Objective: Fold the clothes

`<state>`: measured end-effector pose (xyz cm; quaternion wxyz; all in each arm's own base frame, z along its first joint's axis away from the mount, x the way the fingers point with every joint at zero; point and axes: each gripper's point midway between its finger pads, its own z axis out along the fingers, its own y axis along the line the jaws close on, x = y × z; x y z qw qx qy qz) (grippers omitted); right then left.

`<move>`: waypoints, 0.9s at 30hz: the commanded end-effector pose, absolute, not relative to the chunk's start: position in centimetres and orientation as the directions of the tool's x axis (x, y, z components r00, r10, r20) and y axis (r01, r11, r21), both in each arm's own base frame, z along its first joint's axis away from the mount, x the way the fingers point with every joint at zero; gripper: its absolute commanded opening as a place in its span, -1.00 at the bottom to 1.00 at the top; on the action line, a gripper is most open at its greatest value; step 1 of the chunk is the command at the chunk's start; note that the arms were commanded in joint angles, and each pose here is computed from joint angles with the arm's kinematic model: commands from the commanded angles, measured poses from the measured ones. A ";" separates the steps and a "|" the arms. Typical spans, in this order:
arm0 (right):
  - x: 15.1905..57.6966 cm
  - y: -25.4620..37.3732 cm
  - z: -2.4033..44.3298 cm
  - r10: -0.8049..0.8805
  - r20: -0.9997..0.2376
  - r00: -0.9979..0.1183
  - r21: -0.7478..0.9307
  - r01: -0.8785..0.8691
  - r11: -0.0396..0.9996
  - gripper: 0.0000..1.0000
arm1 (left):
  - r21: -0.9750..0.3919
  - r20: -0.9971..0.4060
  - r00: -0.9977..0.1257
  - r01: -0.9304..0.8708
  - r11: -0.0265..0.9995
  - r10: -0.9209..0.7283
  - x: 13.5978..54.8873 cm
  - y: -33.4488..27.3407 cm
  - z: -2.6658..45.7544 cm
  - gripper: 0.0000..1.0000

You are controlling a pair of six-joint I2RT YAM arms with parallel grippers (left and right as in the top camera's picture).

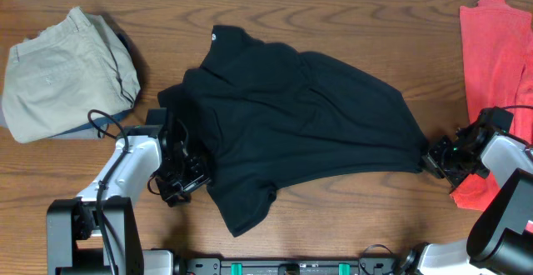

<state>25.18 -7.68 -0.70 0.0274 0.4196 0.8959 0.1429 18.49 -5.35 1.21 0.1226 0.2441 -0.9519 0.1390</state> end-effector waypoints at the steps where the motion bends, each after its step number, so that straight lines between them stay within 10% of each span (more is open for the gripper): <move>1: 23.9 -8.4 -2.3 0.769 0.095 -0.632 0.214 0.768 0.604 -0.98 | -0.244 0.295 -0.870 -0.469 0.849 -0.395 18.5 -5.8 1.4 0.35; 21: 24.8 -10.3 -0.3 0.776 0.084 -0.626 0.219 0.771 0.598 -0.98 | -0.382 0.200 -0.965 -0.234 0.894 -0.167 19.1 -10.5 0.6 0.32; 27: 24.6 -10.1 -0.2 0.759 0.088 -0.645 0.218 0.756 0.617 -0.98 | -0.371 0.176 -0.974 -0.198 0.907 -0.141 19.1 -11.1 0.2 -0.88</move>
